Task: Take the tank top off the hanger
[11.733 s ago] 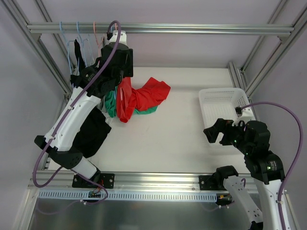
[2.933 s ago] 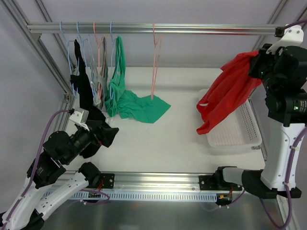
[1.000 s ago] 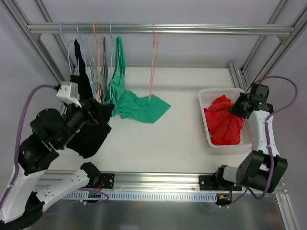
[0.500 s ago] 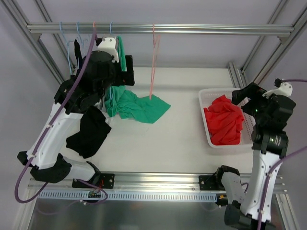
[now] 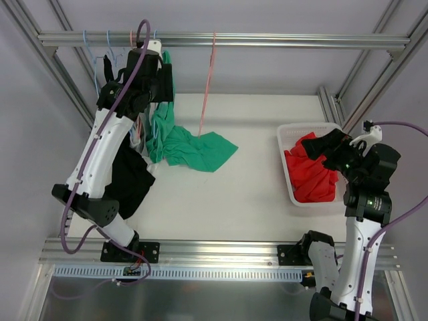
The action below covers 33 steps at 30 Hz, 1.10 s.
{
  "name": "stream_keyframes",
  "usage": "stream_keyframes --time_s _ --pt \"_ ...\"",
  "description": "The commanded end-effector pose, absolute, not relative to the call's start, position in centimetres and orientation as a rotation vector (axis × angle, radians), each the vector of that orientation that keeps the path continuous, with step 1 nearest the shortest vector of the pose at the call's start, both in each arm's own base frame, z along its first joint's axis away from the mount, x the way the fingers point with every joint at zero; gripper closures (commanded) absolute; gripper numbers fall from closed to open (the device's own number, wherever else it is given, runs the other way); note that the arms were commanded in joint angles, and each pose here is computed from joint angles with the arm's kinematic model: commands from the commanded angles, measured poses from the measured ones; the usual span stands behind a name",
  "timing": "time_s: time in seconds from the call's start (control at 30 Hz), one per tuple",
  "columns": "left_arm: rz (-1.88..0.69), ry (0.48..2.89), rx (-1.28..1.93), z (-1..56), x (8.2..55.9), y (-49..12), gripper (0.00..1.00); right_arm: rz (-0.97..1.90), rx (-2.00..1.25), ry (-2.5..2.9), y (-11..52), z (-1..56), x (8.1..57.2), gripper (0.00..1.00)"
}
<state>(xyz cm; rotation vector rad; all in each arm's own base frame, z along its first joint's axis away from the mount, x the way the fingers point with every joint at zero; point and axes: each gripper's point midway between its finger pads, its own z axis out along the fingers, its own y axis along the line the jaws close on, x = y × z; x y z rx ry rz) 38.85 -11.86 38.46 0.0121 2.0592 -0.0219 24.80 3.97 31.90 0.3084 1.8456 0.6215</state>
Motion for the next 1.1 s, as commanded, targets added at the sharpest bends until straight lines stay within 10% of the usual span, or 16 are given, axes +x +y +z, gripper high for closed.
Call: stream_keyframes --time_s 0.0,0.3,1.07 --pt "-0.071 2.088 0.063 37.8 40.4 -12.7 0.43 0.699 0.216 1.772 5.6 34.0 24.0 0.00" --pt "-0.137 2.037 0.037 40.0 39.9 -13.1 1.00 0.703 0.197 1.775 5.9 33.6 23.7 0.01" --pt "-0.358 1.847 0.024 46.8 36.2 -14.1 1.00 0.737 0.180 1.775 6.5 33.8 24.1 0.00"
